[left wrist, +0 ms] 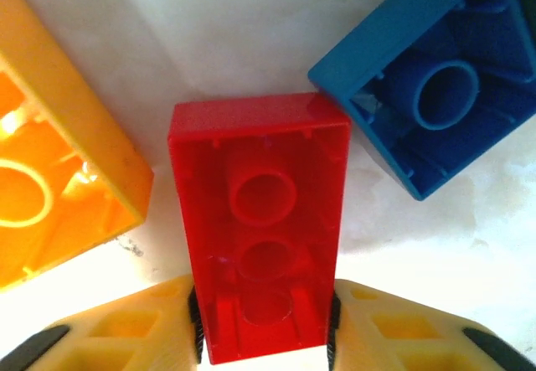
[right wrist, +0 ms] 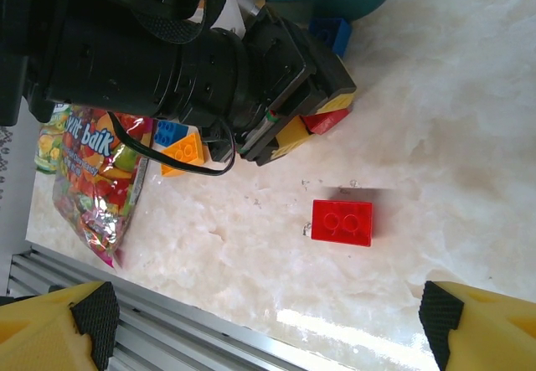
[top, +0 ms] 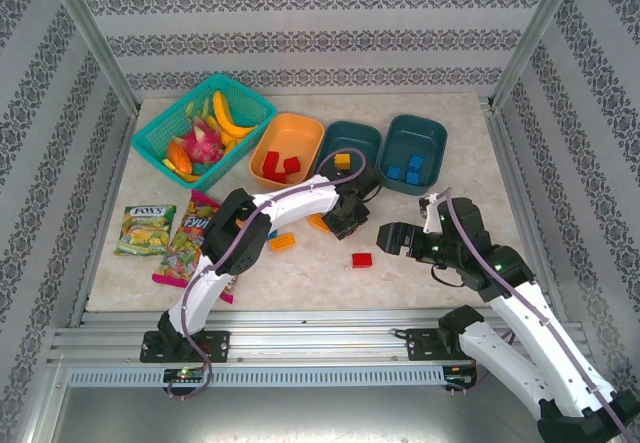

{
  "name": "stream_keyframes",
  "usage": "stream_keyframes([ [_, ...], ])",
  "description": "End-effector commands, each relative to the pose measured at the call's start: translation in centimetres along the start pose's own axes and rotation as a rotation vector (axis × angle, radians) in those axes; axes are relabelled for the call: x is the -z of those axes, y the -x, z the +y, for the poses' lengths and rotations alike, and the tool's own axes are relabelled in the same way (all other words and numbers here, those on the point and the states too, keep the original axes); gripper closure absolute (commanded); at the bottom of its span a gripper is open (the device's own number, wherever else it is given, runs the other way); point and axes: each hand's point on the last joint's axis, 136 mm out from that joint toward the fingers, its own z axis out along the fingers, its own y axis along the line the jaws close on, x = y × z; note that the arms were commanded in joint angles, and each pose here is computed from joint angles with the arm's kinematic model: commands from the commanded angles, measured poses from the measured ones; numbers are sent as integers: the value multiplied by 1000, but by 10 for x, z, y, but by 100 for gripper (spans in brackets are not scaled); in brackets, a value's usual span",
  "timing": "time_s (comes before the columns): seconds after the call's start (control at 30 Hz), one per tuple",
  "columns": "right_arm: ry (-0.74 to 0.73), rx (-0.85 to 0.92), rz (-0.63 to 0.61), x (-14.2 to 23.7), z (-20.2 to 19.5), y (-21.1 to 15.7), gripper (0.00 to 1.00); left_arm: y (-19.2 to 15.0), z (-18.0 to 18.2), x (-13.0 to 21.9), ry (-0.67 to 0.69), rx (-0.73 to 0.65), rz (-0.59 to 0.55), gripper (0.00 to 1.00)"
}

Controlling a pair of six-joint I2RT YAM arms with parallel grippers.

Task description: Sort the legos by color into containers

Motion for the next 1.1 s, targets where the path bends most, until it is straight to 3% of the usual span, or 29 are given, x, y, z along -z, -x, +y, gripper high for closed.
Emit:
stream_keyframes([
  [0.0,24,16,2,-1,5,0,6,-2,23,-9,102,-20,-6,68],
  [0.2,22,24,2,-3,6,2,6,-5,31,20,86,-39,-4,71],
  [0.6,39,68,-61,3,23,28,7,17,34,123,-46,-223,-85,74],
  [0.83,75,58,-28,-15,34,39,7,96,23,160,-141,-352,-103,75],
  [1.07,70,43,14,-34,40,51,7,188,3,154,-179,-484,-148,76],
])
